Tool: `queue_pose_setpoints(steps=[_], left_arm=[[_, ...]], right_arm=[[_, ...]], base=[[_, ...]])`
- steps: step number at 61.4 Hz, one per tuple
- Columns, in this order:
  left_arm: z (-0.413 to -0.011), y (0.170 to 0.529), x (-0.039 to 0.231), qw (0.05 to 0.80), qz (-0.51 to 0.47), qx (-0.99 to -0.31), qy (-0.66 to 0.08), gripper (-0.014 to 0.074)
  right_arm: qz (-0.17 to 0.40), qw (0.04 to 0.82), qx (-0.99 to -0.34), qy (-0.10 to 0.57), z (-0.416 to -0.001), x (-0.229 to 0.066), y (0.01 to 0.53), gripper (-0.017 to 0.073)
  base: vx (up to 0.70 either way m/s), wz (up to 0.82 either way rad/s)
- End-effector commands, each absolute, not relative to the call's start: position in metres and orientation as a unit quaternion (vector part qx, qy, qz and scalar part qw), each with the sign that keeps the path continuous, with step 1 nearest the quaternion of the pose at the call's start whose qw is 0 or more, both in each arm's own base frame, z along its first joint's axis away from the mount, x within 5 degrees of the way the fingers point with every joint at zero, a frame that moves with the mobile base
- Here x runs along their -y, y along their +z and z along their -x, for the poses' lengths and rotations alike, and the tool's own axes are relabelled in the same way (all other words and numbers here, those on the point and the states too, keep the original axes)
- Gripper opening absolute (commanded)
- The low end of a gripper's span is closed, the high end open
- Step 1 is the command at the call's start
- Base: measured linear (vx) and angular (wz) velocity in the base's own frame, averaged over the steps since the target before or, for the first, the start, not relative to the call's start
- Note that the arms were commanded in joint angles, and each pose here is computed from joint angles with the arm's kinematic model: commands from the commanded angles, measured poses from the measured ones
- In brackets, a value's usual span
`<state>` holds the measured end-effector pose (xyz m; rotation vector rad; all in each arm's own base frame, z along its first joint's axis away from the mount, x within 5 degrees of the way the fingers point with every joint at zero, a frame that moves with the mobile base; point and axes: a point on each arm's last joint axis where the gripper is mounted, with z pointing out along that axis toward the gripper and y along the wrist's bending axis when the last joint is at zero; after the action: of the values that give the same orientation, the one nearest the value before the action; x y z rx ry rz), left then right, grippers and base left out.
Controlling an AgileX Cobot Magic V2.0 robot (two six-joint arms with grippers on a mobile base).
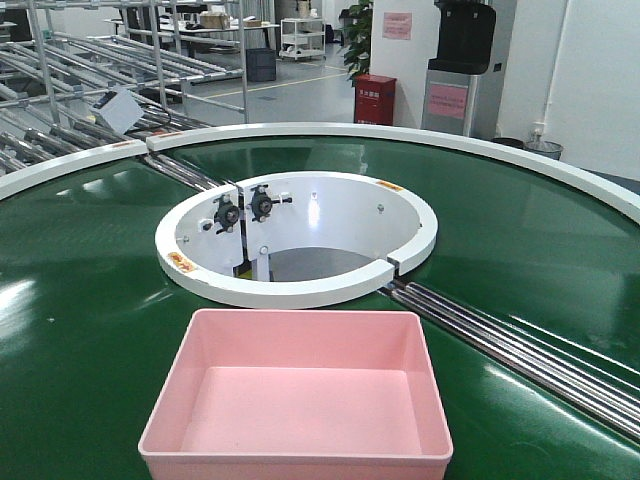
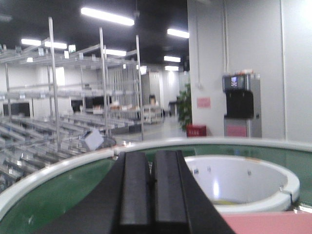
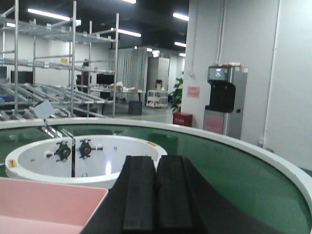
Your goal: Grab pink bin and stack on right shelf
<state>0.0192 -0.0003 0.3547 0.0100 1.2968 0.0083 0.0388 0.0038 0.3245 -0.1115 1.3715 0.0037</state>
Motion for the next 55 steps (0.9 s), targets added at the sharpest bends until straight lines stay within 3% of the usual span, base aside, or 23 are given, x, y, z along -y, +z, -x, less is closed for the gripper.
queue_pose_setpoints(steps=[1,8,17,33,40,48,55], left_arm=[[-0.024,0.383,0.001,0.773,-0.003,-0.634,-0.001,0.0003],[-0.041,0.388,0.001,0.708,-0.005,-0.706,-0.003,0.0003],[-0.065,0.368,0.001,0.632,-0.005,-0.775,-0.004,0.0003],[-0.087,0.354,0.001,0.594,-0.005,-0.804,-0.004,0.0020],[-0.102,0.347,0.001,0.546,-0.012,-0.838,0.000,0.0125],[-0.125,0.348,0.001,0.509,-0.041,-0.859,0.015,0.0340],[-0.144,0.355,0.009,0.498,-0.061,-0.865,-0.012,0.0484]], right_arm=[[0.060,0.746,-0.663,-0.005,-0.047,-0.005,0.352,-0.0009],[0.069,0.672,-0.738,0.000,-0.068,-0.007,0.358,-0.0009],[0.071,0.597,-0.799,0.009,-0.097,-0.010,0.342,-0.0009],[0.078,0.501,-0.862,0.007,-0.137,-0.012,0.319,0.0029],[0.089,0.443,-0.892,0.006,-0.158,-0.014,0.321,0.0172],[0.120,0.409,-0.905,0.005,-0.183,-0.018,0.331,0.0425],[0.161,0.393,-0.905,0.018,-0.203,-0.028,0.335,0.0580]], base=[[0.00,0.00],[0.00,0.00],[0.00,0.00],[0.00,0.00],[0.00,0.00],[0.00,0.00],[0.00,0.00]])
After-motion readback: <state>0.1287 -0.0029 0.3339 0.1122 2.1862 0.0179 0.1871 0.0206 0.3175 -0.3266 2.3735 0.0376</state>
